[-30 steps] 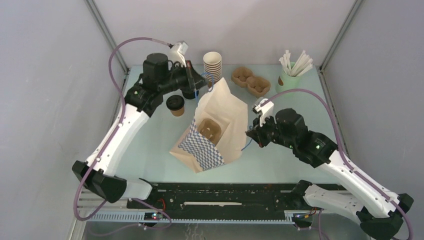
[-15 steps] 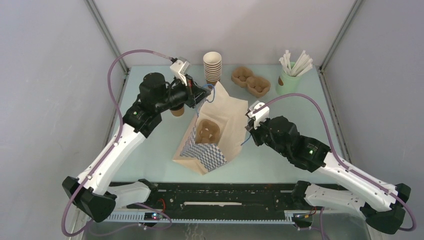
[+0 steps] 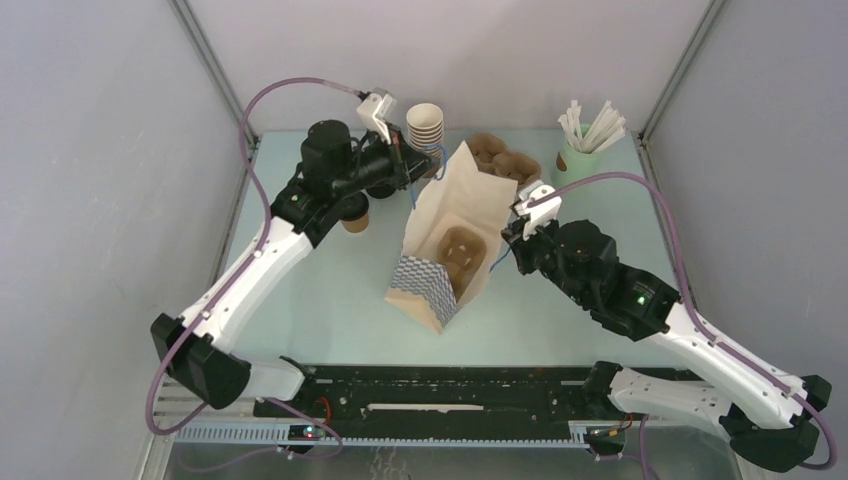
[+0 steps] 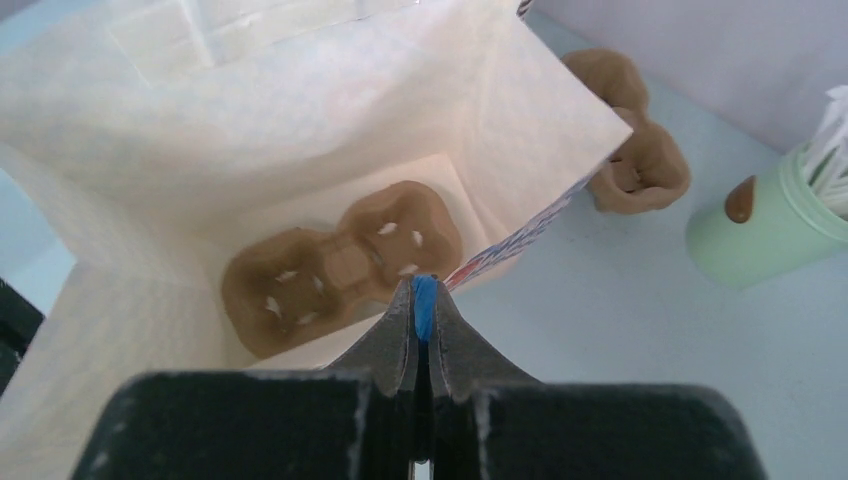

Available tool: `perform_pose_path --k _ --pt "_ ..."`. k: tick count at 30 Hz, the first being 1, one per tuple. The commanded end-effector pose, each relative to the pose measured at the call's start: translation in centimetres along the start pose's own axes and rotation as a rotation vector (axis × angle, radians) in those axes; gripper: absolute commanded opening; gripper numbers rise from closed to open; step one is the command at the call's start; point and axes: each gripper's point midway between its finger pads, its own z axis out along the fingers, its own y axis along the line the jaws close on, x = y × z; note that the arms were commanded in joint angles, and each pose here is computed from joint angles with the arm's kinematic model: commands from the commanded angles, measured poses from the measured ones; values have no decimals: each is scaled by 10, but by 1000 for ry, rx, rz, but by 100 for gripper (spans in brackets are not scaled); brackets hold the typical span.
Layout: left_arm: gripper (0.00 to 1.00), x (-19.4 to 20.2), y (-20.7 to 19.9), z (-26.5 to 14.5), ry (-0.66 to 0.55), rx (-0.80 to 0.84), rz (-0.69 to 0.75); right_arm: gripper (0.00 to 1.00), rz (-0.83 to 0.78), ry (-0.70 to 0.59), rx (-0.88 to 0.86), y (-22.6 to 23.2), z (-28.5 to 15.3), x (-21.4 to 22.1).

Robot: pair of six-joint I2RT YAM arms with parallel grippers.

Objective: Pack the takeout coffee

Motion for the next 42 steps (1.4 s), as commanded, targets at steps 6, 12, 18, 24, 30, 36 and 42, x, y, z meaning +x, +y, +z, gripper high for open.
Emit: perform_pose_path --k 6,12,18,24,30,36,42 --pt "5 -29 15 37 64 -104 -142 0 159 29 181 -33 -13 4" --pt "21 -35 19 41 87 -146 -174 0 196 67 175 -33 -10 14" --pt "56 -57 28 25 112 -267 -142 0 288 104 338 -68 -22 25" --pt "72 -73 51 -18 70 -433 -149 0 288 129 475 -94 -40 29" --pt "72 -48 110 -80 14 -753 -258 0 284 117 456 -92 -43 23" --pt "82 14 168 -114 172 -939 -369 0 263 94 332 -74 -28 11" --pt "87 54 202 -114 363 -982 -285 0 239 100 288 -68 -24 7"
